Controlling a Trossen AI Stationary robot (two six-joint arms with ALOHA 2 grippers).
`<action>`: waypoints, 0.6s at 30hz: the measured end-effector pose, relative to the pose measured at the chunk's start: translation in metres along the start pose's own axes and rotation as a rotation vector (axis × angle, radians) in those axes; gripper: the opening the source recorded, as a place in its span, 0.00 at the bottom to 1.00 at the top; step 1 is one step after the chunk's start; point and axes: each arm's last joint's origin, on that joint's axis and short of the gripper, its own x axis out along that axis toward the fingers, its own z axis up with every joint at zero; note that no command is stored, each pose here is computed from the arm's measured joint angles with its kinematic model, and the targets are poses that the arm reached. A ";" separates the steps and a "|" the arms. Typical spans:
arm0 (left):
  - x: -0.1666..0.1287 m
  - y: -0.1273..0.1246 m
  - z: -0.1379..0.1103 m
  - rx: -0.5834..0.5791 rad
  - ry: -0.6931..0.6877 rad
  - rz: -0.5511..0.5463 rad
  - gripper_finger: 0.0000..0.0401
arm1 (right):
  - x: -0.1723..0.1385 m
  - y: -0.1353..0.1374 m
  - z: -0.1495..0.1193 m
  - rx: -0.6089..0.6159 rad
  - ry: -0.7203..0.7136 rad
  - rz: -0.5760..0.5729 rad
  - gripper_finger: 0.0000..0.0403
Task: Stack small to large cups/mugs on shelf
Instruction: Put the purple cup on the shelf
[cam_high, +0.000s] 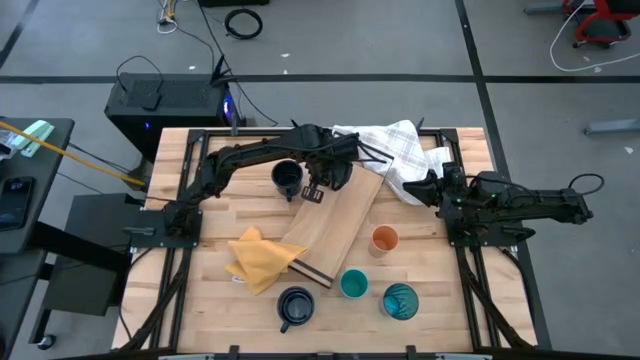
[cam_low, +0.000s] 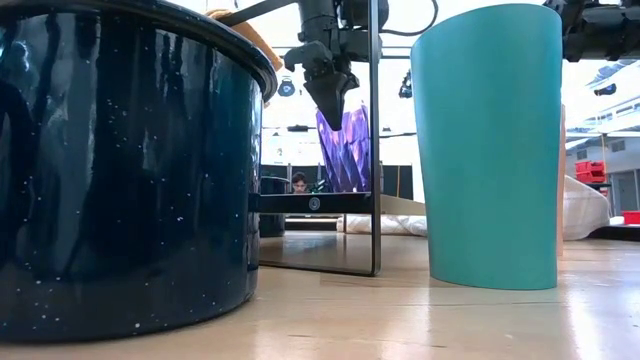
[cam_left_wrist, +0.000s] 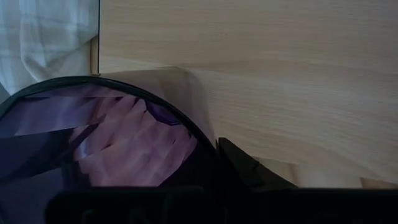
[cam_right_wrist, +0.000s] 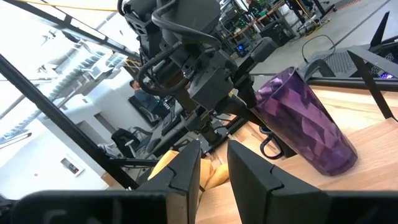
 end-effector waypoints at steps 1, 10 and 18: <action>0.000 0.000 0.000 0.000 0.000 0.000 0.05 | 0.000 0.000 0.000 0.000 0.000 0.000 0.22; -0.002 0.001 0.001 -0.022 -0.010 0.001 0.12 | 0.000 0.000 0.000 0.000 0.001 0.000 0.22; -0.002 0.003 0.002 -0.031 -0.020 0.011 0.29 | 0.000 0.000 0.000 0.006 0.005 0.006 0.22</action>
